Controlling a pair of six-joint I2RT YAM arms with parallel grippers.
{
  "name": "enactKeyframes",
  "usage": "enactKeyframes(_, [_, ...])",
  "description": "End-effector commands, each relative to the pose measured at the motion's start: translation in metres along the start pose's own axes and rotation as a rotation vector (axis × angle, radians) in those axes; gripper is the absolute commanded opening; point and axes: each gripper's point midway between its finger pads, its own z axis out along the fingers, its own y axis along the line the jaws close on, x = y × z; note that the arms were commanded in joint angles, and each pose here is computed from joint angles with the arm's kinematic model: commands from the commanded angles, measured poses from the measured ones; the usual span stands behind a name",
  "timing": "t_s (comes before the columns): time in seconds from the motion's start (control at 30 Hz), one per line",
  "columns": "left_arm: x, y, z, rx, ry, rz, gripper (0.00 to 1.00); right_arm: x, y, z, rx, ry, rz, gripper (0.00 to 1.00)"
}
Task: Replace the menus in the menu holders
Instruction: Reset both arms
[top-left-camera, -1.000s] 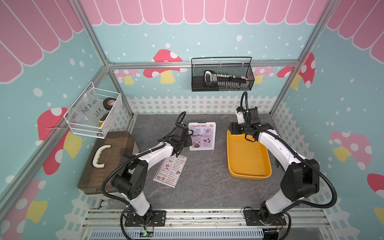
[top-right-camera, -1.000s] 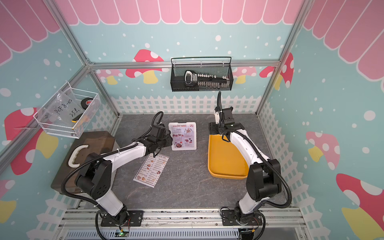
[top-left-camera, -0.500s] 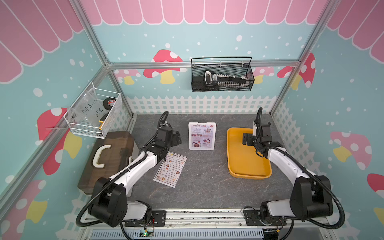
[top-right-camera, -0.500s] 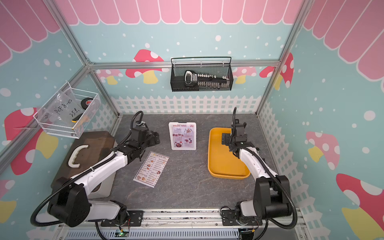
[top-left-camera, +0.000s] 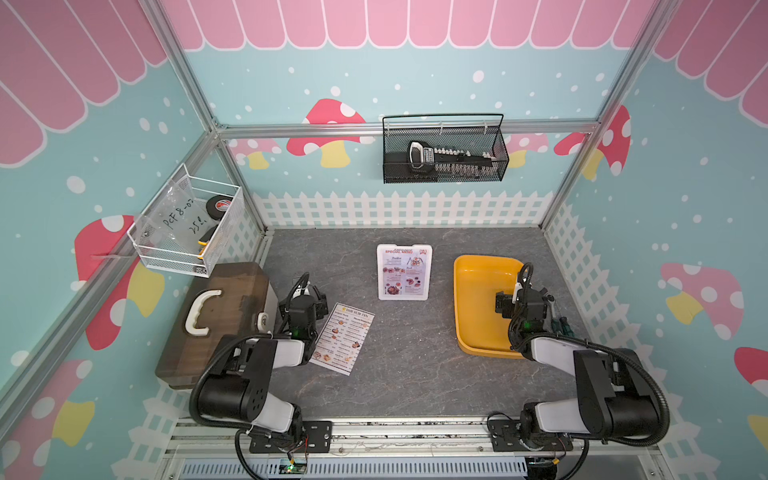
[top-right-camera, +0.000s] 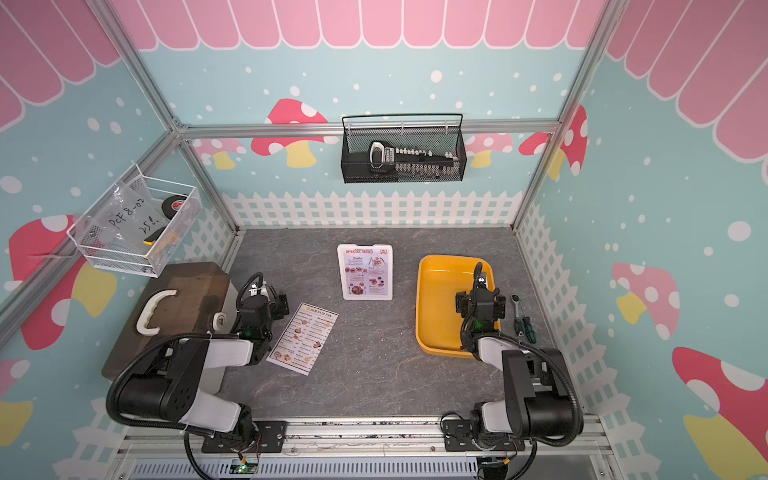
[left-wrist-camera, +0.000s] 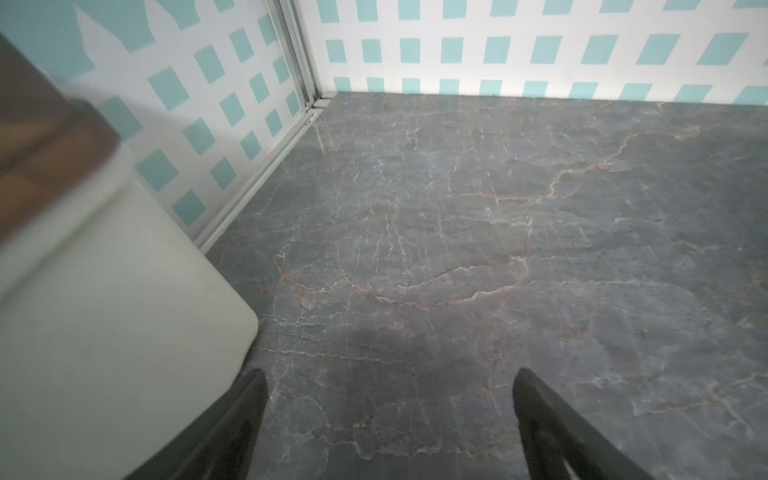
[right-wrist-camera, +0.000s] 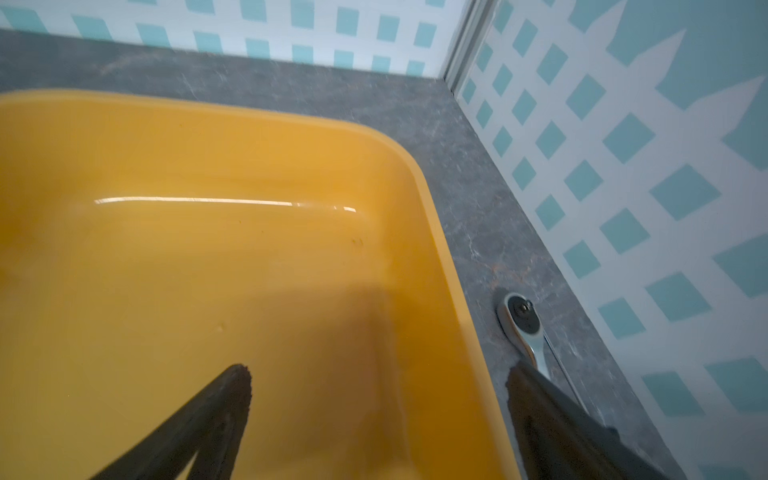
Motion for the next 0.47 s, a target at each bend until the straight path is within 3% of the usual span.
enactKeyframes(0.0, [-0.052,-0.023,-0.004,0.139,-0.200,-0.012,1.00,-0.008,0.013,-0.003,-0.072,-0.119,-0.021,0.99])
enactKeyframes(0.1, [-0.053,-0.012,-0.010,0.042,-0.224,-0.034,1.00,-0.009,0.011,0.001,-0.059,-0.107,-0.012,0.99])
enactKeyframes(0.3, [-0.049,-0.020,0.006,0.130,-0.131,-0.030,1.00,-0.008,0.011,0.002,-0.056,-0.105,-0.009,0.99])
enactKeyframes(0.43, [-0.051,-0.019,0.003,0.138,-0.148,-0.035,1.00,-0.008,0.010,0.002,-0.055,-0.103,-0.009,0.99])
